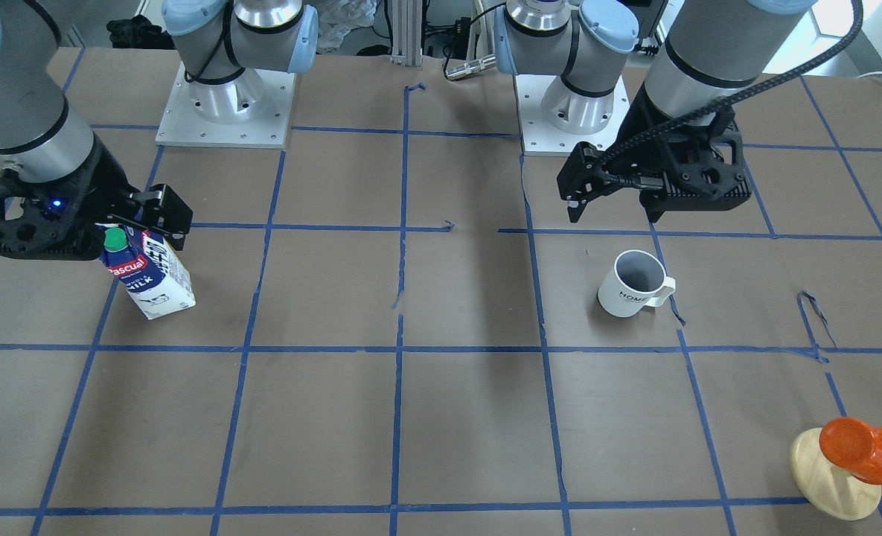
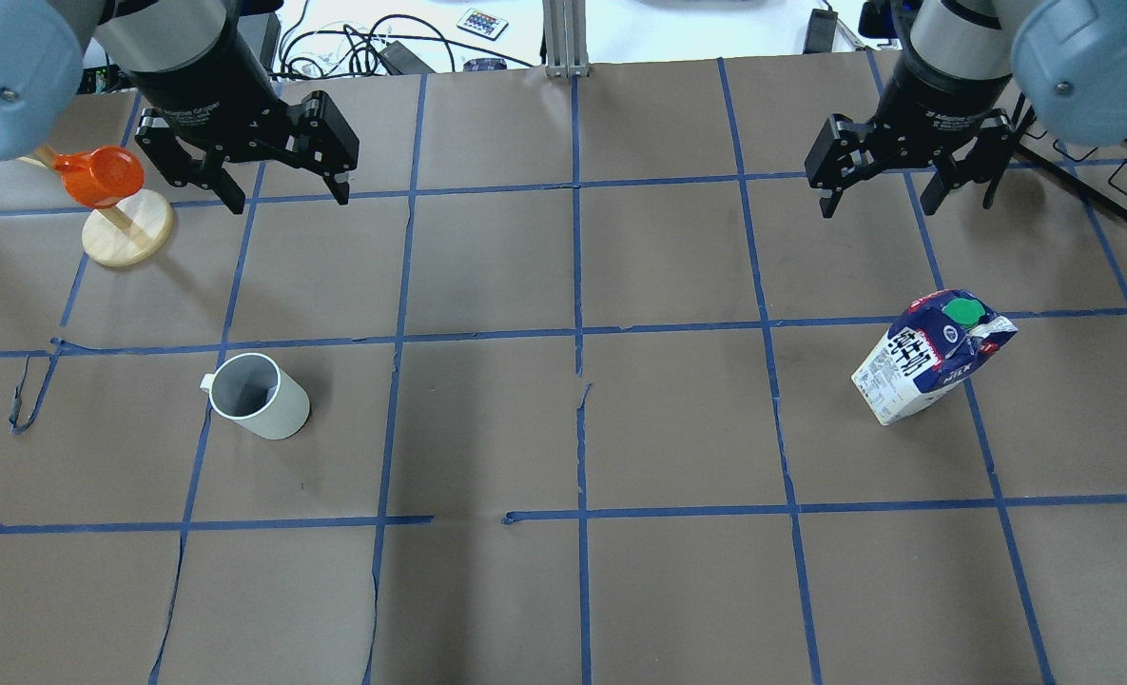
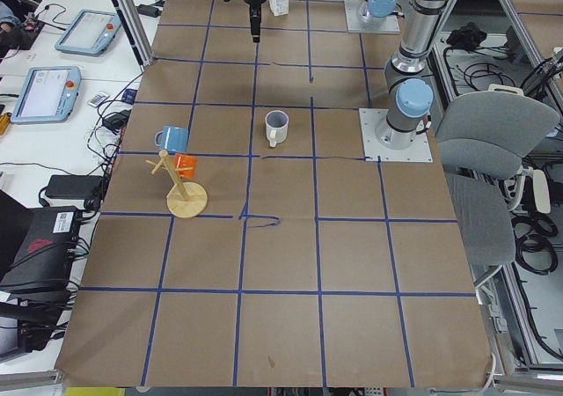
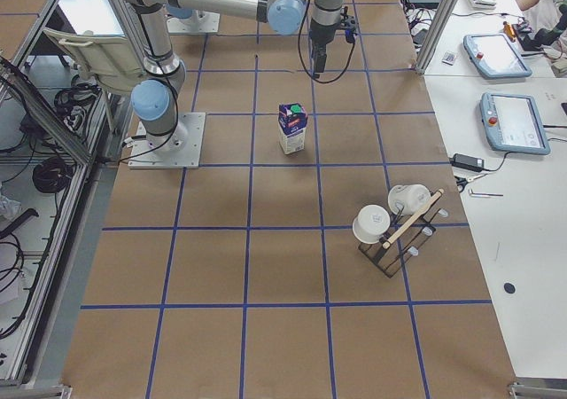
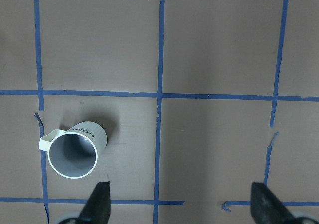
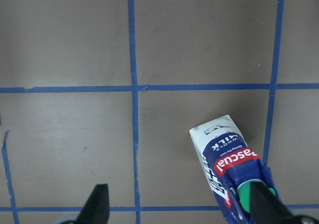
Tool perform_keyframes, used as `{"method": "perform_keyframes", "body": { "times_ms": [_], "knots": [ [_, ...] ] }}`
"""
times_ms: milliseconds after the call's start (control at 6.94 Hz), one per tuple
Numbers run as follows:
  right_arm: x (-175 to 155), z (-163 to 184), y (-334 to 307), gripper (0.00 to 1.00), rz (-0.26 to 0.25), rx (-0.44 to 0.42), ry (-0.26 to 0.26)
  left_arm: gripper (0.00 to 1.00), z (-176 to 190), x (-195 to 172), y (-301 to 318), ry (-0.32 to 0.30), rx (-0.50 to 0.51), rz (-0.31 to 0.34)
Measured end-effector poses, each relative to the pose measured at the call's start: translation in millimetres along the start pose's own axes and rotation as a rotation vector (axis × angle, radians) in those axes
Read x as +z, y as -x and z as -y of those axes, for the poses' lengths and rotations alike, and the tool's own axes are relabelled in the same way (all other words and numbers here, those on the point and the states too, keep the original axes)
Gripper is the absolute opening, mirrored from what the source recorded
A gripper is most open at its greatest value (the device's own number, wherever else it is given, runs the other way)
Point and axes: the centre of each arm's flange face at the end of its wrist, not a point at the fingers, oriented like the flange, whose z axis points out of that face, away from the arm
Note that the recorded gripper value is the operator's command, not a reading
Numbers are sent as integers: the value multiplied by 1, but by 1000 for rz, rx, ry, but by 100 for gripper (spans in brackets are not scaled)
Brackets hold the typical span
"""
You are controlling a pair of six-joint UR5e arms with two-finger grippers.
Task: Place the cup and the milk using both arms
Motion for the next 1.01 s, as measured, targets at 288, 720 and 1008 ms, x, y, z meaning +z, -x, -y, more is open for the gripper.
{"method": "perform_keyframes", "body": {
  "times_ms": [288,720,1008],
  "knots": [
    [-2,0,-30,100,-18,7,2,100,-2,22,40,49,-93,0],
    [-3,-3,-45,100,-74,-39,11,93,-10,98,117,148,-474,5],
    [-4,-3,-55,100,-78,-33,12,93,-18,155,168,199,-620,31]
  ]
}}
